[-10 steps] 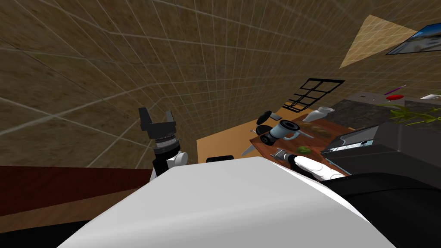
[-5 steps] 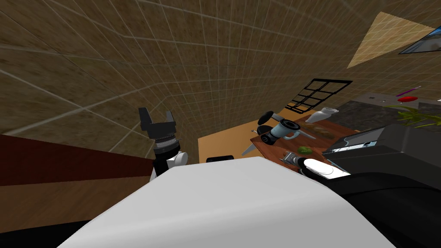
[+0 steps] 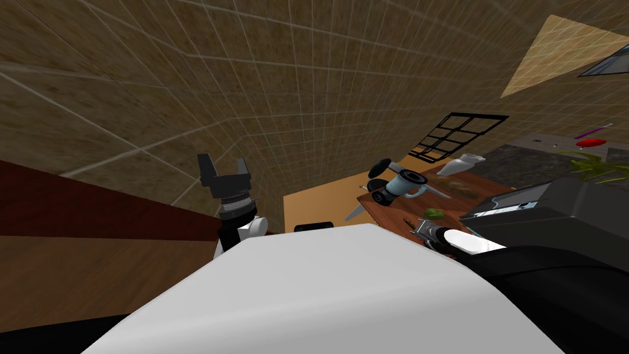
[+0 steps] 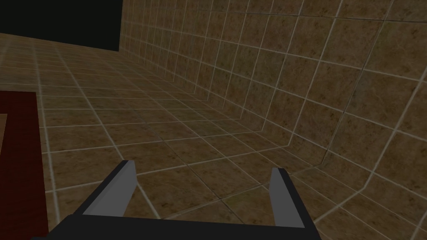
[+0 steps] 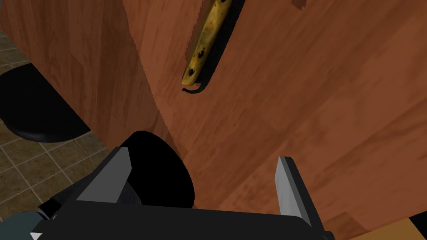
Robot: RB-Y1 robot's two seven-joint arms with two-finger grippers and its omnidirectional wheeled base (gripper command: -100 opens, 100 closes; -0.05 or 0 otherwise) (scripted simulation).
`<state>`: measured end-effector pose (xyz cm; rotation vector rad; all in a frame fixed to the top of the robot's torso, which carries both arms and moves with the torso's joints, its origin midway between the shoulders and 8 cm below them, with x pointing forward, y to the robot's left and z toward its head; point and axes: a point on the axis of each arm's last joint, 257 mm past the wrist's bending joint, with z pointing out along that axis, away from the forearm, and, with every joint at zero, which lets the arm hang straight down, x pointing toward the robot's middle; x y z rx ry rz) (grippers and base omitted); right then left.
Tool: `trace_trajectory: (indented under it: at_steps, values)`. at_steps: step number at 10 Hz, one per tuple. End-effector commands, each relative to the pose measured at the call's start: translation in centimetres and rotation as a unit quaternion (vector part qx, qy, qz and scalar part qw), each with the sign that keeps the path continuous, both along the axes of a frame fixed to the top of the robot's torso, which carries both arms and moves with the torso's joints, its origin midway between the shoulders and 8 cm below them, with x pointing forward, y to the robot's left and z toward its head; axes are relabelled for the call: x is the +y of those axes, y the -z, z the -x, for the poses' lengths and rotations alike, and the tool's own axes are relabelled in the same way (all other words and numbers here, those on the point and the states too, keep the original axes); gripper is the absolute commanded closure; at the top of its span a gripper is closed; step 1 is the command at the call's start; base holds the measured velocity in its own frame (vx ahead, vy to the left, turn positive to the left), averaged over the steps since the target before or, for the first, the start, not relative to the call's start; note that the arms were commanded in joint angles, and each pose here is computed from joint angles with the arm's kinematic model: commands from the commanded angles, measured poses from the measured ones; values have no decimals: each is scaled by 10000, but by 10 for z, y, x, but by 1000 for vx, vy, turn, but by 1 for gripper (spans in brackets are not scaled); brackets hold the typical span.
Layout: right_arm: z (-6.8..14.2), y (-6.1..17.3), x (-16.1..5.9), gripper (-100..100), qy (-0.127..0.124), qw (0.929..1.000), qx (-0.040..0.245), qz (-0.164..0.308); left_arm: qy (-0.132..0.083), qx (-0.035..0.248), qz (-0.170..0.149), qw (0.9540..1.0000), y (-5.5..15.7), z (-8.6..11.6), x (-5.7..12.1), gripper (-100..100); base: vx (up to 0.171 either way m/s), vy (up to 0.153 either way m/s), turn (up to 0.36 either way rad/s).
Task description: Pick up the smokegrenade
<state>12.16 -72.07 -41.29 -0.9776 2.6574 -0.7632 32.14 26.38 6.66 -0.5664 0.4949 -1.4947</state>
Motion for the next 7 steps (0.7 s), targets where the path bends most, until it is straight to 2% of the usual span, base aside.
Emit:
trace_trajectory:
  at_steps: [1, 2, 3, 4, 5, 6, 7]
  values:
    - [9, -5, -11, -100, -11, 9999, 94, 113, 0, 0, 0, 10000, 0, 0, 0, 0, -57, -3, 37]
    - [13, -2, -10, -100, 49, 9999, 110, 68, 0, 0, 0, 10000, 0, 0, 0, 0, -21, -6, -5]
    - [9, -5, -11, -100, -13, 9999, 95, 114, 0, 0, 0, 10000, 0, 0, 0, 0, 0, 0, 0]
    - [24, -14, -28, -100, -95, 9989, 328, 327, 0, 1, 0, 10000, 0, 0, 0, 0, -48, -1, 51]
    - [24, -14, -28, -100, -95, 9989, 328, 327, 0, 0, 0, 10000, 0, 0, 0, 0, -53, -3, 35]
    - [37, -23, -41, -100, -165, 9972, 534, 499, 0, 0, 0, 10000, 0, 0, 0, 0, -61, -7, 29]
    - [37, -23, -41, -100, -165, 9972, 534, 499, 0, 0, 0, 10000, 0, 0, 0, 0, -47, -8, 13]
